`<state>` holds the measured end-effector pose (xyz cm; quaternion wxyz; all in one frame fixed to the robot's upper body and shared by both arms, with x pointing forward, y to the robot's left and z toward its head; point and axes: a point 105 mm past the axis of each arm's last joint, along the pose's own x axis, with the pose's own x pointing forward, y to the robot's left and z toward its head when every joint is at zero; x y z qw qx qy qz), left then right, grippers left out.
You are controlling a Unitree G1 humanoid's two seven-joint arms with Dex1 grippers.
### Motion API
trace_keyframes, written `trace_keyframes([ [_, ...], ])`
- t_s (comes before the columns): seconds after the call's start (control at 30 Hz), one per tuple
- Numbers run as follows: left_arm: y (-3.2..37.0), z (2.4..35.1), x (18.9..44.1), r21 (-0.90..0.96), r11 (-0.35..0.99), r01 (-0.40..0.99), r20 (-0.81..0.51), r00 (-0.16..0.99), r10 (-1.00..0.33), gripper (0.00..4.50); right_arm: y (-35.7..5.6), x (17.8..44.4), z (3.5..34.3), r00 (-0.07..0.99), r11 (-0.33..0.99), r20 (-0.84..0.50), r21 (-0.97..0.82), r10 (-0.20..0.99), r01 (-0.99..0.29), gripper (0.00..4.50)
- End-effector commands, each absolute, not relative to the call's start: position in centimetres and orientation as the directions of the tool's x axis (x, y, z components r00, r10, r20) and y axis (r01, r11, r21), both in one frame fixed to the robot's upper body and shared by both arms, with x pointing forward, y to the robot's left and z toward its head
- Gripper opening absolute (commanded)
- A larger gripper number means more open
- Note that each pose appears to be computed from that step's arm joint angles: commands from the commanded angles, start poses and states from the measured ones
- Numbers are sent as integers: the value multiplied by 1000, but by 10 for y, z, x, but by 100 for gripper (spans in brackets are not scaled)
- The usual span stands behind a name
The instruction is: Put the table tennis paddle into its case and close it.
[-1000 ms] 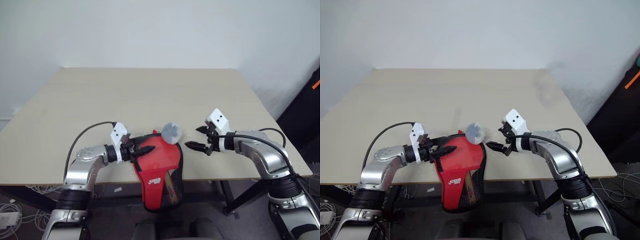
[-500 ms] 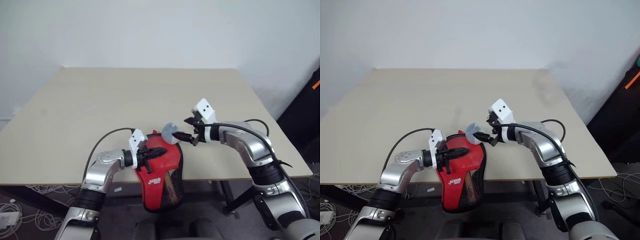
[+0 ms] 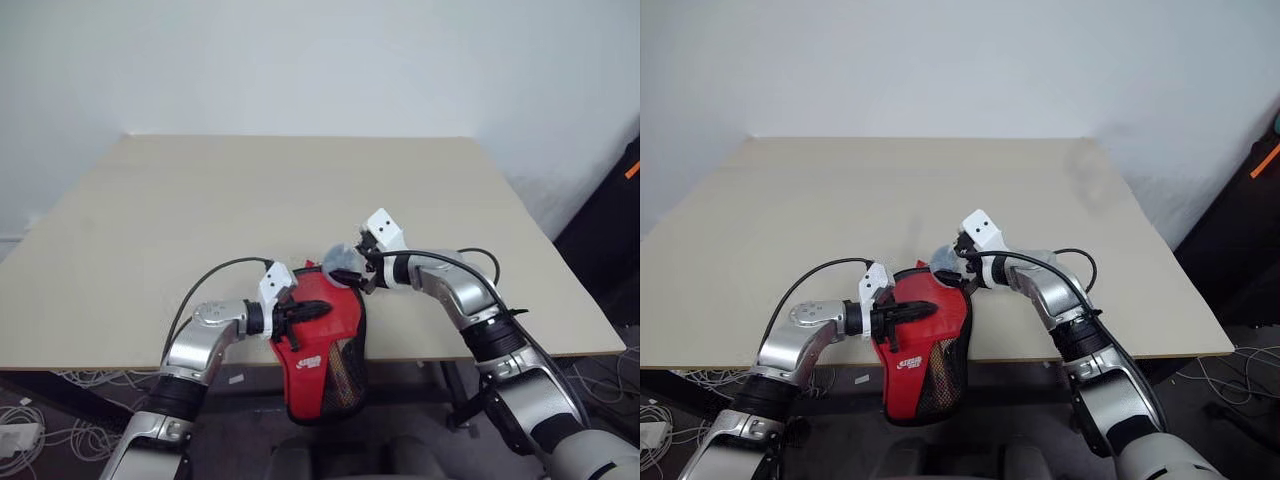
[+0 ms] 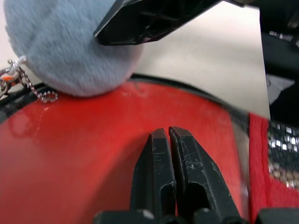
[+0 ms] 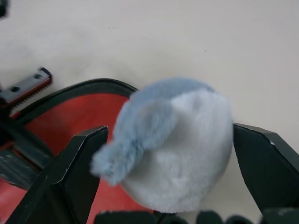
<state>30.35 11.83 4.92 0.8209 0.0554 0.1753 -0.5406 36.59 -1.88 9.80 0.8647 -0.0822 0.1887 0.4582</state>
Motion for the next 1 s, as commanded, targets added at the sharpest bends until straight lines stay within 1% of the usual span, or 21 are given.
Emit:
trace_keyframes([
  [0.03,121,41,299,-90,386,918,-394,323,-861,4,-14,374,118,535,567,-346,-12,771,-824,450],
  [0.13,122,39,297,-87,380,921,-408,315,-857,0,-14,375,116,538,572,-351,-9,766,-820,387],
  [0.27,126,34,296,-82,374,924,-432,305,-849,0,-12,375,117,541,574,-342,-6,768,-819,245],
  [0.37,128,31,295,-86,375,923,-441,302,-845,0,-12,377,120,549,581,-335,-8,766,-814,147],
  [0.43,129,31,294,-94,374,923,-439,298,-847,0,-13,379,121,558,588,-331,-13,761,-809,91],
  [0.5,131,30,291,-106,365,925,-440,286,-851,0,-16,382,122,570,598,-333,-20,752,-801,51],
  [0.53,132,30,289,-112,357,928,-445,274,-853,0,-18,383,122,576,603,-338,-30,744,-797,38],
  [0.73,139,25,283,-122,337,933,-473,244,-846,0,-30,392,124,602,617,-346,-78,720,-783,38],
  [1.0,140,24,284,-121,330,936,-484,235,-843,0,-47,400,128,630,616,-363,-170,686,-769,38],
])
